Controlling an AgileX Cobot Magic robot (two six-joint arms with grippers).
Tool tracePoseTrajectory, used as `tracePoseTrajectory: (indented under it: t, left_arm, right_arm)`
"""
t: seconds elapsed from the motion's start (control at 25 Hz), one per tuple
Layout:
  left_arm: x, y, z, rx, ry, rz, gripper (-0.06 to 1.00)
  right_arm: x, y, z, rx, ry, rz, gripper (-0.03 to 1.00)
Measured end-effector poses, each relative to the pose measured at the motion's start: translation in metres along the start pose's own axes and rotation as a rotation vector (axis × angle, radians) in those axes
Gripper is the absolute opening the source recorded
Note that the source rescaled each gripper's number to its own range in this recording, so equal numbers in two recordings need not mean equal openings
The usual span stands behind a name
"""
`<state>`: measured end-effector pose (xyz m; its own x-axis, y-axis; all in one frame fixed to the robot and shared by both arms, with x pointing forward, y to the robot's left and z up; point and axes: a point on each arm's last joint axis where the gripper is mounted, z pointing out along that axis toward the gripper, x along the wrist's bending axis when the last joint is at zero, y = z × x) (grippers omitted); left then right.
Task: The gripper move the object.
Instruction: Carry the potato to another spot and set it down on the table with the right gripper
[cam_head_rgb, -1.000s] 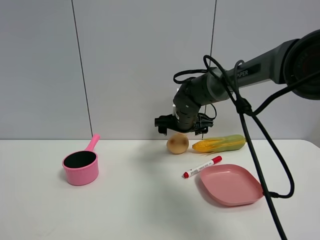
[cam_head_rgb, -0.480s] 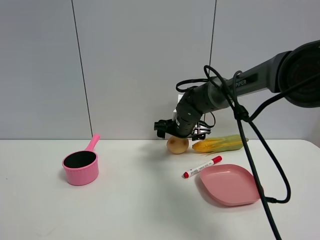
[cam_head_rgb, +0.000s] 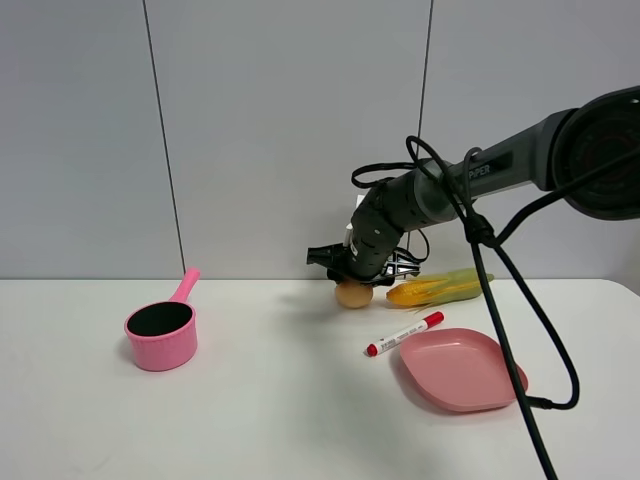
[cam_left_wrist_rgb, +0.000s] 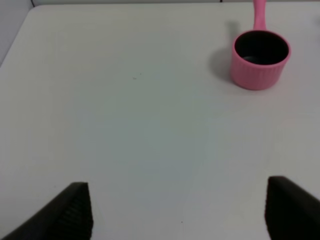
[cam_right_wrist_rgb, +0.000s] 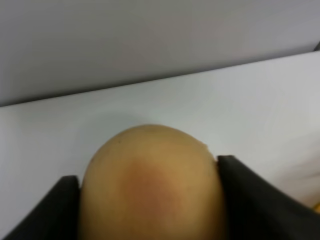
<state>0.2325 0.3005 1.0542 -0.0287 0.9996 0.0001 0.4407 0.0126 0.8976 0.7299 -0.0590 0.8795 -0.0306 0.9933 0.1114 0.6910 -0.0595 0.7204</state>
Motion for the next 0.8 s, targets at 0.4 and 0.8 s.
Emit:
tracePoseTrajectory:
  t: [0.4, 0.8]
  left_arm:
    - [0.0, 0.0, 0.0, 0.0, 0.0, 0.0, 1.0]
    - [0.0, 0.0, 0.0, 0.0, 0.0, 0.0, 1.0]
  right_arm:
    - [0.0, 0.002, -0.002, 0.001, -0.002, -0.03, 0.06]
    - [0.003, 0.015, -0.018, -0.001, 0.01, -0.038, 0.0]
